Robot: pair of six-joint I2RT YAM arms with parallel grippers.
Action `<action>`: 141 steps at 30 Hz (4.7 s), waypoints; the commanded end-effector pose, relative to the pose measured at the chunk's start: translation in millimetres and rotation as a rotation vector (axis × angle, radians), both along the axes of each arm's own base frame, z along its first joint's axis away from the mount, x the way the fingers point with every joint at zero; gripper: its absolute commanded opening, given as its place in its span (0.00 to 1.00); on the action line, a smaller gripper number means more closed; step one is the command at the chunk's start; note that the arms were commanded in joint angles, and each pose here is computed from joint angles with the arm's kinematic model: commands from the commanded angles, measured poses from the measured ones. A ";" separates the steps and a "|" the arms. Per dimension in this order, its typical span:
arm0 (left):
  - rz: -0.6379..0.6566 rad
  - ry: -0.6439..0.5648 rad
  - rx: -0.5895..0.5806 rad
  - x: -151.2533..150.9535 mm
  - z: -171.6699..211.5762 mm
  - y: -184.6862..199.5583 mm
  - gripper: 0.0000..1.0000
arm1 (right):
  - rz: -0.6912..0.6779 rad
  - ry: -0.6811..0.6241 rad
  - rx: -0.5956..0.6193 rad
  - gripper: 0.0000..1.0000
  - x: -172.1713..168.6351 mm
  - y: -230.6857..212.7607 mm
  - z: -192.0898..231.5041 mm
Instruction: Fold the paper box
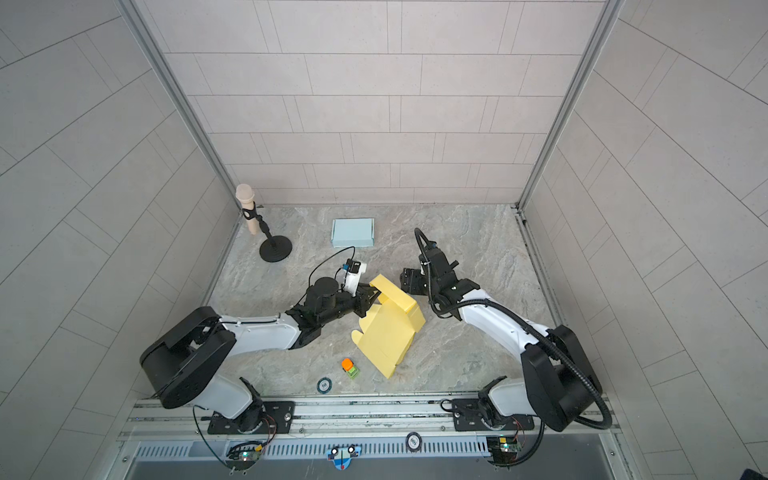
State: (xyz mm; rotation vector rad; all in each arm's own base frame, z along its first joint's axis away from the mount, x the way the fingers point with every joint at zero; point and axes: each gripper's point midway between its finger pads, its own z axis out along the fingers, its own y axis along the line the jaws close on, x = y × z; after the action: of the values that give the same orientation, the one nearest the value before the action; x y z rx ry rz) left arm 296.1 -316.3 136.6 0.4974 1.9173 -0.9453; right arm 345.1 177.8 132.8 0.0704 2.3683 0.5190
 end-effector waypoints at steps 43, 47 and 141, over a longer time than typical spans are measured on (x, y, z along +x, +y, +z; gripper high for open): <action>-0.022 0.121 0.221 31.6 -67.6 -50.8 0.28 | -0.034 0.153 -0.002 0.82 7.8 -28.4 -84.7; -0.023 0.122 0.222 31.8 -68.1 -51.5 0.29 | -0.055 0.152 -0.008 0.82 7.2 -38.3 -83.5; -0.049 0.062 0.197 29.7 -55.9 -73.1 0.31 | -0.051 0.180 -0.039 0.66 1.9 -58.5 -70.0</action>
State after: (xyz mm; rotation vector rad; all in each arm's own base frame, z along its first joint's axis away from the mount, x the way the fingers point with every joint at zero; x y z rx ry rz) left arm 325.7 -384.7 69.4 0.6490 2.1041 -0.7956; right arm 347.1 125.3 52.5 0.1737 2.5607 0.4967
